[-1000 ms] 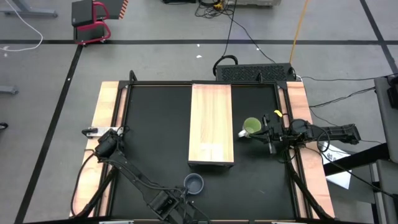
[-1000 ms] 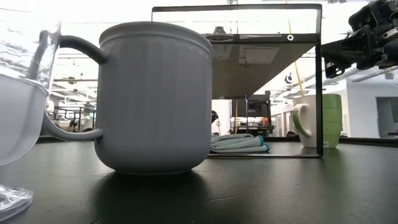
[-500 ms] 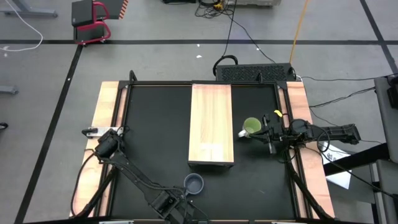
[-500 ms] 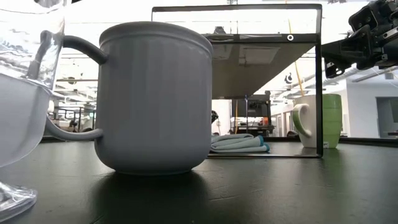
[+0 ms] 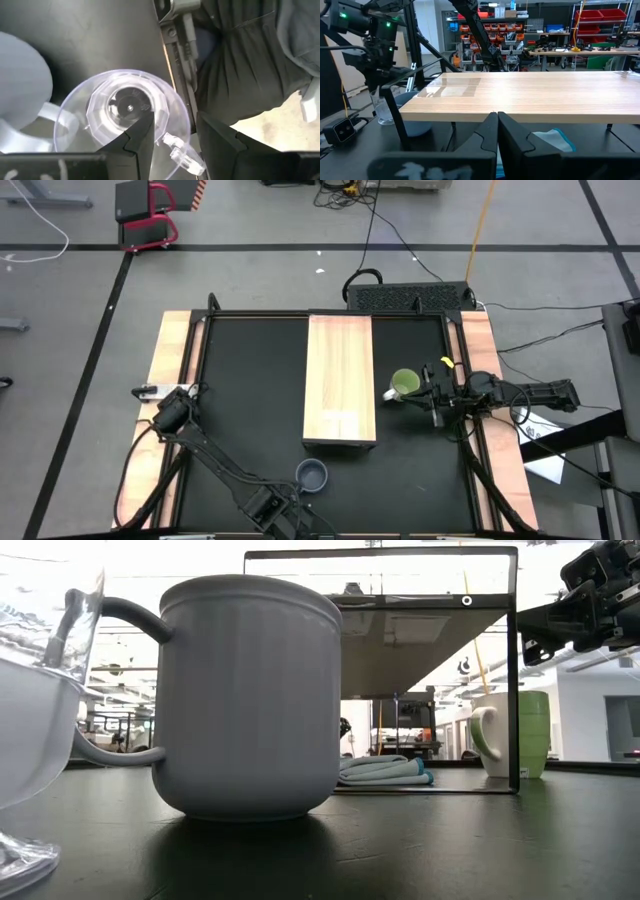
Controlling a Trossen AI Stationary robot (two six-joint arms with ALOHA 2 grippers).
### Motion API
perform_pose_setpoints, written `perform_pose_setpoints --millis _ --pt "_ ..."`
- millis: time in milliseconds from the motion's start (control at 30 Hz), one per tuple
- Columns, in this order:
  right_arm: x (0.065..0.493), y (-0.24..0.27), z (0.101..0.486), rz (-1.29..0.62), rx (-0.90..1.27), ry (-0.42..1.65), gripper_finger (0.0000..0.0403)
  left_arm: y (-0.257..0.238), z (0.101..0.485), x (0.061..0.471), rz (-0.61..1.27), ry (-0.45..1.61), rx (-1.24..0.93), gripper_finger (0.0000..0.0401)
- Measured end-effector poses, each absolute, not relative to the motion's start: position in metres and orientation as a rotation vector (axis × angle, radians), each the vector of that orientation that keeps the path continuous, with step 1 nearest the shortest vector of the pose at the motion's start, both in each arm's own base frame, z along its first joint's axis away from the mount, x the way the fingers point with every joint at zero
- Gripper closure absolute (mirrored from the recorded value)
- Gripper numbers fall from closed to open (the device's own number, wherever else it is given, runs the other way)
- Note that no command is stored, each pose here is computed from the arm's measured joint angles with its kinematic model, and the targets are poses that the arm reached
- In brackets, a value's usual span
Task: Stack small to large cups/mugs on shelf
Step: Put the transparent mug on the shelf
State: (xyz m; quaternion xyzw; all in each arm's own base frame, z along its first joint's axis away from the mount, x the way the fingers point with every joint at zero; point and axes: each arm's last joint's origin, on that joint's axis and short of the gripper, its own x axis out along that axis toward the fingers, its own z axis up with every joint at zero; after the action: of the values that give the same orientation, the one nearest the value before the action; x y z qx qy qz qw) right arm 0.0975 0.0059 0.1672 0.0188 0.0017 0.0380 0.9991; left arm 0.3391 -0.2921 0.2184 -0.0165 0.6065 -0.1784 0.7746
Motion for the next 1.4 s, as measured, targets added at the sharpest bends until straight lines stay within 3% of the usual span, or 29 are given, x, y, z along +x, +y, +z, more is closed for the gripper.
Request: perform_pose_setpoints --millis 633,1300,1400 --pt "0.0975 0.0059 0.1672 0.075 0.038 0.003 0.0403 -0.2883 0.2196 0.3427 -0.396 1.299 -0.009 0.0256" --pt "0.0975 0.0059 0.1672 0.076 0.037 0.003 0.0403 -0.2887 0.2194 0.3423 -0.427 1.3 0.011 0.0392" --pt "0.0975 0.0059 0.1671 0.075 0.037 0.004 0.0403 -0.2889 0.2197 0.3424 -0.439 1.297 0.022 0.0393"
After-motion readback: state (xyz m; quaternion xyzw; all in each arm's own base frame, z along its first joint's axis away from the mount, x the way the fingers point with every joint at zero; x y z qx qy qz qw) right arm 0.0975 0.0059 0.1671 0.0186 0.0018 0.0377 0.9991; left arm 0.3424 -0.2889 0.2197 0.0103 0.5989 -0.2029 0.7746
